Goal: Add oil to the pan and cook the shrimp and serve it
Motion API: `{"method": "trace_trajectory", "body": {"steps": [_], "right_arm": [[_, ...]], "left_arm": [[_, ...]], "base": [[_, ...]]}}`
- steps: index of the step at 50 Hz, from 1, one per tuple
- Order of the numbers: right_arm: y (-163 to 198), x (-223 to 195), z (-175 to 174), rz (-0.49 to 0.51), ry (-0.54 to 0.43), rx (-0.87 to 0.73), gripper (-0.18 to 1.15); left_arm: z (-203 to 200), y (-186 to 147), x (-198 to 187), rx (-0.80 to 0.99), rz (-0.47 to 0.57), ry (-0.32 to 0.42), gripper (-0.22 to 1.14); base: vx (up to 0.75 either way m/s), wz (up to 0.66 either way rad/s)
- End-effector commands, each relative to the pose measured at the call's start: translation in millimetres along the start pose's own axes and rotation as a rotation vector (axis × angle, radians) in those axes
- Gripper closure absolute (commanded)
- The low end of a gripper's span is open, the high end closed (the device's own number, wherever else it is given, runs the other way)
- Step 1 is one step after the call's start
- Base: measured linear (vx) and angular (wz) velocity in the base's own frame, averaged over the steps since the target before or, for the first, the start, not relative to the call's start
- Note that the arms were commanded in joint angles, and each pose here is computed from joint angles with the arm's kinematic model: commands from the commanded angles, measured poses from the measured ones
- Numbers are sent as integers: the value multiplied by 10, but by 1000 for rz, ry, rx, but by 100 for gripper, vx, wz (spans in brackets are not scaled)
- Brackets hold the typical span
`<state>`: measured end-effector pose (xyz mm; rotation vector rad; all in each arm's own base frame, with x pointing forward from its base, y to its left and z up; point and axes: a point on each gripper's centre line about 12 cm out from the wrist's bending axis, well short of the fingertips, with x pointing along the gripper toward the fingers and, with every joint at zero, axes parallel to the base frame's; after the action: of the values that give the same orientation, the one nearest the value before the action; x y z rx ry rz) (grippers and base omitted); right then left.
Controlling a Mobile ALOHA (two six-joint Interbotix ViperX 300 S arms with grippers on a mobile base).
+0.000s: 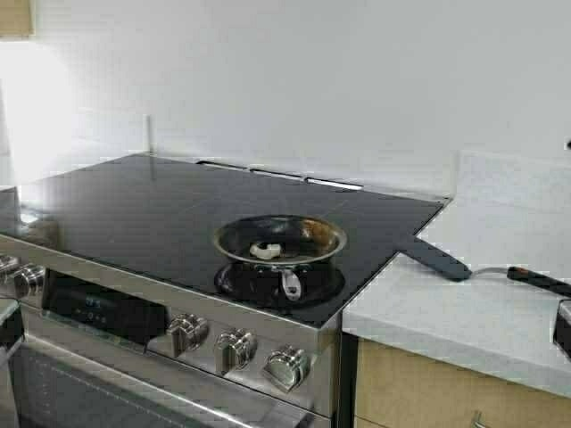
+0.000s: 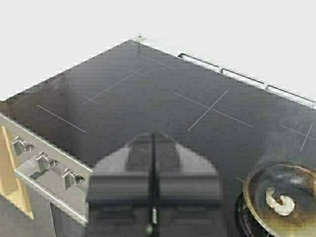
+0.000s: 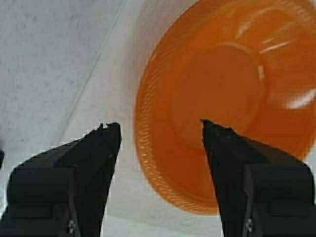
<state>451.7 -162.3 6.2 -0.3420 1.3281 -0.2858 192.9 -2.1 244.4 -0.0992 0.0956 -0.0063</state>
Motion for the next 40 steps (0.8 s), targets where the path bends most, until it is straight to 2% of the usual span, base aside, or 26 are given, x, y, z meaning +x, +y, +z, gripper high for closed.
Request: {"method": "trace_trajectory", "body": {"steps": [1,20,32,40], "right_arm": [[-294,-444,261,-41,-119,51,11],[-685,-1729,582,-24,-475,237,11],[-568,-2511,627,0,-686,219,14],[-369,-3033,571,35,-787,195,28]], "left_arm": [[51,-2,17,-2,0,-12,89],[57,-3,18,-3,0,-14,89],[68,-4,12,-5,-1,-20,89],[68,-4,10,-5,-1,-20,89]], "base": [[0,0],[0,0],[0,0],[0,0]]}}
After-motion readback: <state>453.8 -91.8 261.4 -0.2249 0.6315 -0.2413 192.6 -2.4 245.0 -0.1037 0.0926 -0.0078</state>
